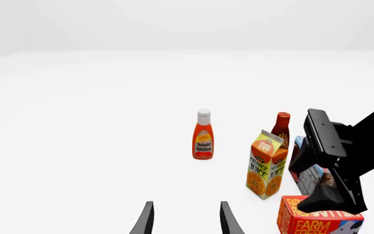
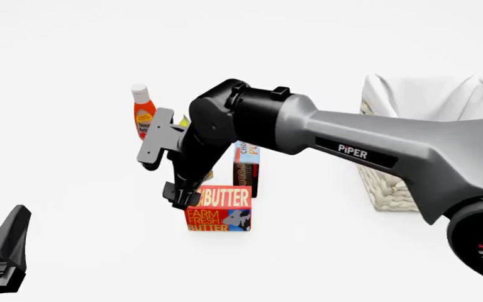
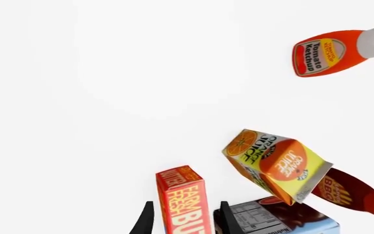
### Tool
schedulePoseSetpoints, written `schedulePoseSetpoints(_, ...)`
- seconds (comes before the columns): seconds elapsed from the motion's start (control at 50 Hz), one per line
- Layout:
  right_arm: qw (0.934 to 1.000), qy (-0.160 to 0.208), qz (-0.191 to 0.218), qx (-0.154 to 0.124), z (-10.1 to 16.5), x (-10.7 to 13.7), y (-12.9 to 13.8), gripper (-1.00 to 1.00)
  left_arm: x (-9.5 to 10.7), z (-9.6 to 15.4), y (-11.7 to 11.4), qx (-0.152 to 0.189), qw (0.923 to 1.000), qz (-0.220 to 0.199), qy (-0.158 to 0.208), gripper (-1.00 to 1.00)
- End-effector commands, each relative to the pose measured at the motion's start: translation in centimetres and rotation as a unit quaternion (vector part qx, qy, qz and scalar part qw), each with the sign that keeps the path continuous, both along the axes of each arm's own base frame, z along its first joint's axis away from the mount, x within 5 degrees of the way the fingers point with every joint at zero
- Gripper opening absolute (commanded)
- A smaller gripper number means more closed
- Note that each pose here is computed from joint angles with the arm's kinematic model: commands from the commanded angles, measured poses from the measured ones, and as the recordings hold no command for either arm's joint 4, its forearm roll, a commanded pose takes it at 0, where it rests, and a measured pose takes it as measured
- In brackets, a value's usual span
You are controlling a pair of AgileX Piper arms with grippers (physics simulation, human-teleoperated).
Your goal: Pick the butter and place it in the basket.
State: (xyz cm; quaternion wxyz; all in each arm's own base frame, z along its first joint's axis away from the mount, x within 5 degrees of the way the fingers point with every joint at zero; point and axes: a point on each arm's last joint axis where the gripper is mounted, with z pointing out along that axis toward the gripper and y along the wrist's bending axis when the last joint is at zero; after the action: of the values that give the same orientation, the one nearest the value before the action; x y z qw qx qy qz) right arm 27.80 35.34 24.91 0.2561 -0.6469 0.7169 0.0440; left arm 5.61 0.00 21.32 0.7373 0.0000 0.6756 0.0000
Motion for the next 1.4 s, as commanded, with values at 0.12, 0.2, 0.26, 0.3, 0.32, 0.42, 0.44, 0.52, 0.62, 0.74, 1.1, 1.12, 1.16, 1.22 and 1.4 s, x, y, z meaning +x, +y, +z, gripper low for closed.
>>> schedulePoseSetpoints(0.12,1.0000,0.004,-0.003,-0.001,-0.5,0.0,0.4,1.00,0.0,0.0,0.0,0.000,1.0000,0.000,0.000,1.00)
schedulePoseSetpoints(0.2,1.0000,0.005,-0.004,-0.001,-0.6,0.1,0.4,1.00,0.0,0.0,0.0,0.000,1.0000,0.000,0.000,1.00)
schedulePoseSetpoints(0.26,1.0000,0.005,-0.004,-0.002,-0.7,0.2,0.4,1.00,0.0,0.0,0.0,0.000,1.0000,0.000,0.000,1.00)
schedulePoseSetpoints(0.3,1.0000,0.006,-0.004,-0.002,-0.8,0.1,0.4,1.00,0.0,0.0,0.0,0.000,1.0000,0.000,0.000,1.00)
schedulePoseSetpoints(0.32,1.0000,0.006,-0.004,-0.003,-0.9,0.2,0.3,1.00,0.0,0.0,0.0,0.000,1.0000,0.000,0.000,1.00)
schedulePoseSetpoints(0.42,1.0000,0.007,-0.006,-0.004,-1.0,0.3,0.3,1.00,0.0,0.0,0.0,0.000,1.0000,0.000,0.000,1.00)
schedulePoseSetpoints(0.44,1.0000,0.007,-0.005,-0.004,-1.0,0.2,0.3,1.00,0.0,0.0,0.0,0.000,1.0000,0.000,0.000,1.00)
schedulePoseSetpoints(0.52,0.9999,0.009,-0.004,-0.003,-1.0,-0.1,0.5,1.00,0.0,0.0,0.0,0.000,1.0000,0.000,0.000,1.00)
schedulePoseSetpoints(0.62,0.9999,0.010,-0.006,-0.005,-1.2,0.1,0.4,1.00,0.0,0.0,0.0,0.000,1.0000,0.000,0.000,1.00)
schedulePoseSetpoints(0.74,0.9999,0.012,-0.008,-0.007,-1.5,0.2,0.4,1.00,0.0,0.0,0.0,0.000,1.0000,0.000,0.000,1.00)
schedulePoseSetpoints(1.1,0.9997,0.016,-0.011,-0.015,-2.3,0.8,0.1,1.00,0.0,0.0,0.0,0.000,1.0000,0.000,0.000,1.00)
schedulePoseSetpoints(1.12,0.9997,0.016,-0.012,-0.015,-2.3,0.8,0.1,1.00,0.0,0.0,0.0,0.000,1.0000,0.000,0.000,1.00)
schedulePoseSetpoints(1.16,0.9997,0.017,-0.012,-0.016,-2.4,0.9,0.1,1.00,0.0,0.0,0.0,0.000,1.0000,0.000,0.000,1.00)
schedulePoseSetpoints(1.22,0.9996,0.017,-0.013,-0.018,-2.6,1.0,0.0,1.00,0.0,0.0,0.0,0.000,1.0000,0.000,0.000,1.00)
schedulePoseSetpoints(1.4,0.9995,0.019,-0.014,-0.021,-2.9,1.2,-0.2,1.00,0.0,0.0,0.0,0.000,1.0000,0.000,0.000,1.00)
